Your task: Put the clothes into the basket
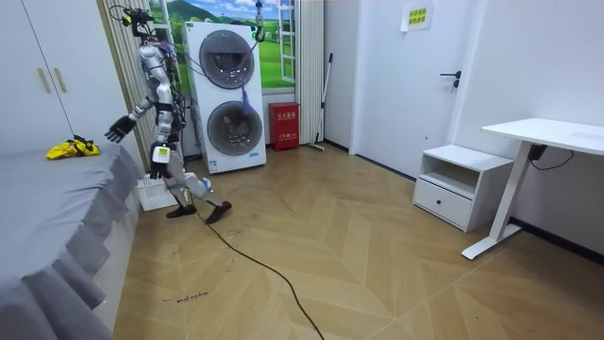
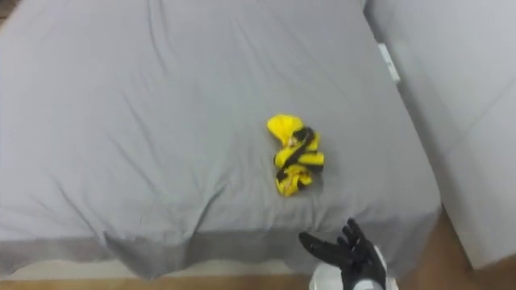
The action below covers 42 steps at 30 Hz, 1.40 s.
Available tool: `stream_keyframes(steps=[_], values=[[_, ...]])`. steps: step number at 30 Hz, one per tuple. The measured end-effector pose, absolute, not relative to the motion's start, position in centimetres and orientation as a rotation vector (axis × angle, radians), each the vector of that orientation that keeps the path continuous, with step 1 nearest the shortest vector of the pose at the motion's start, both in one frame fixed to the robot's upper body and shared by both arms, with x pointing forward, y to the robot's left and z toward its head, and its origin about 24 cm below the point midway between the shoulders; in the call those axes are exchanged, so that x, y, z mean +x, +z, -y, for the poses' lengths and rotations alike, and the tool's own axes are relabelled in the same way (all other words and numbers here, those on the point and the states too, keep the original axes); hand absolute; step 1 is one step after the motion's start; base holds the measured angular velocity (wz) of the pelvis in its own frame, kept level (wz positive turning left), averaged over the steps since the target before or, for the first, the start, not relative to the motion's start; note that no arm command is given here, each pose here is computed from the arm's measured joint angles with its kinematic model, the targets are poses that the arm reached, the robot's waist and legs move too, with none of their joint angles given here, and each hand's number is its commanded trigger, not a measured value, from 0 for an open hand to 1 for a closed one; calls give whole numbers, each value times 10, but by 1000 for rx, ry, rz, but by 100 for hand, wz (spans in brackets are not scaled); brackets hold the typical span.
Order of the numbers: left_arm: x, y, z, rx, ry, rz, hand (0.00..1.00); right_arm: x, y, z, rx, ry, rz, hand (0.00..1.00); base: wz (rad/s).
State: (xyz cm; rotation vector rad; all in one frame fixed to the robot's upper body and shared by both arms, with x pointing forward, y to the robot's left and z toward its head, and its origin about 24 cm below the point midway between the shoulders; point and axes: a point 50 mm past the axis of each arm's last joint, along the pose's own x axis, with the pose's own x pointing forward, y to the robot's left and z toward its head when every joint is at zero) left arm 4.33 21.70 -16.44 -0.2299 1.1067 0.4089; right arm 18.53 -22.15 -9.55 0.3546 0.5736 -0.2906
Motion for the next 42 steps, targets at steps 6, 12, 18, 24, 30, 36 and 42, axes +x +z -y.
stream_keyframes(steps=[6,12,18,24,30,36,42], values=[[36,-164,-219,-259,449,-1102,0,199,-79,216,314,-249,-495,0,-23],[35,-163,-223,-265,456,-1088,0,207,-63,216,191,-209,-433,0,-40],[34,-163,-227,-261,451,-1114,0,213,-56,227,105,-199,-408,0,1],[42,-164,-230,-248,433,-1133,0,219,-62,220,28,-156,-445,0,7],[47,-164,-233,-222,408,-1147,0,231,-62,214,-87,-91,-459,0,9],[50,-164,-235,-223,406,-1154,0,234,-73,214,-186,-64,-529,0,8],[64,-164,-234,-223,382,-1147,0,258,-67,224,-239,-101,-551,0,-2]])
